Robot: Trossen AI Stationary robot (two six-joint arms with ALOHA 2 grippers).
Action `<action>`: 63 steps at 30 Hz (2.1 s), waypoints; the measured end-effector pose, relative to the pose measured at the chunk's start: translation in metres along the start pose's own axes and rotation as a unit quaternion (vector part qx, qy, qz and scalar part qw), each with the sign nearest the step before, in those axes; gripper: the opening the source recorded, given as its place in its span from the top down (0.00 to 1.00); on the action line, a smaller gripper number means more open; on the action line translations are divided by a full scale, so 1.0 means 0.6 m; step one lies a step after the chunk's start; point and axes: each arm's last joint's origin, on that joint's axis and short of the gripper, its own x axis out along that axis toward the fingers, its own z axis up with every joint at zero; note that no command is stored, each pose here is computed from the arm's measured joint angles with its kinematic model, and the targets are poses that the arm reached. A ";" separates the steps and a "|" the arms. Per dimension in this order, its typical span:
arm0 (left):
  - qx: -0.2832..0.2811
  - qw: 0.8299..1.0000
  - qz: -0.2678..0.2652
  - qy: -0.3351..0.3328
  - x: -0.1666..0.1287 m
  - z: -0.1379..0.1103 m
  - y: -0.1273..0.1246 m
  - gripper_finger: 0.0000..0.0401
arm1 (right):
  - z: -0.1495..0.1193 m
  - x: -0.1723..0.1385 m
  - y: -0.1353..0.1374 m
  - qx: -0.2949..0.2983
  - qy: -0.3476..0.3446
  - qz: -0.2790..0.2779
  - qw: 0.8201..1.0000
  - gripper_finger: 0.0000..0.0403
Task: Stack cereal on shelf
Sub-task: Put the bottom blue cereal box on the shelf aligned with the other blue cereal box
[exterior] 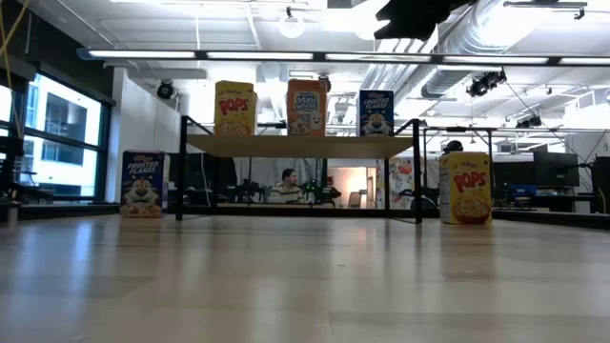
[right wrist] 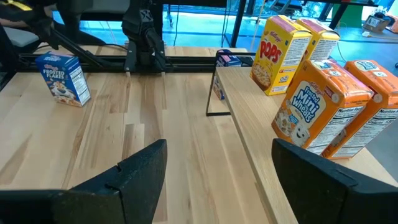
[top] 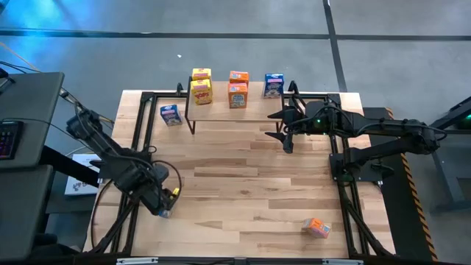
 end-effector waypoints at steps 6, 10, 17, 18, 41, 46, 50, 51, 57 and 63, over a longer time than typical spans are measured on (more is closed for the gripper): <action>-0.013 1.000 0.019 -0.005 0.015 -0.017 -0.009 0.42 | 0.000 0.000 0.000 0.000 0.000 0.000 1.000 0.30; -0.018 1.000 0.021 -0.006 0.021 -0.026 -0.013 0.42 | 0.000 0.000 0.000 0.000 0.000 0.000 1.000 0.30; -0.034 0.999 0.008 -0.005 0.023 -0.038 -0.016 0.42 | 0.000 0.000 0.000 0.002 0.000 0.000 1.000 0.30; -0.036 0.999 0.007 -0.005 0.024 -0.039 -0.018 0.42 | 0.000 0.000 0.000 0.005 0.000 0.000 1.000 0.30; -0.045 0.998 0.042 -0.021 0.064 -0.052 -0.041 0.42 | 0.001 0.000 0.000 0.013 -0.002 -0.001 1.000 0.30; -0.045 0.997 0.051 -0.025 0.076 -0.055 -0.050 0.42 | 0.001 0.000 0.000 0.013 -0.002 -0.001 1.000 0.30; -0.045 0.997 0.056 -0.027 0.083 -0.056 -0.054 0.42 | 0.001 0.000 0.000 0.013 -0.004 -0.001 1.000 0.30; -0.045 0.997 0.057 -0.027 0.085 -0.057 -0.055 0.42 | 0.001 0.000 0.000 0.013 -0.004 -0.001 1.000 0.30; -0.043 0.997 0.057 -0.027 0.086 -0.057 -0.056 0.44 | 0.001 0.000 0.000 0.013 -0.004 -0.001 1.000 0.30; -0.031 0.998 0.054 -0.025 0.086 -0.057 -0.057 0.53 | 0.001 0.000 0.000 0.013 -0.004 -0.001 1.000 0.30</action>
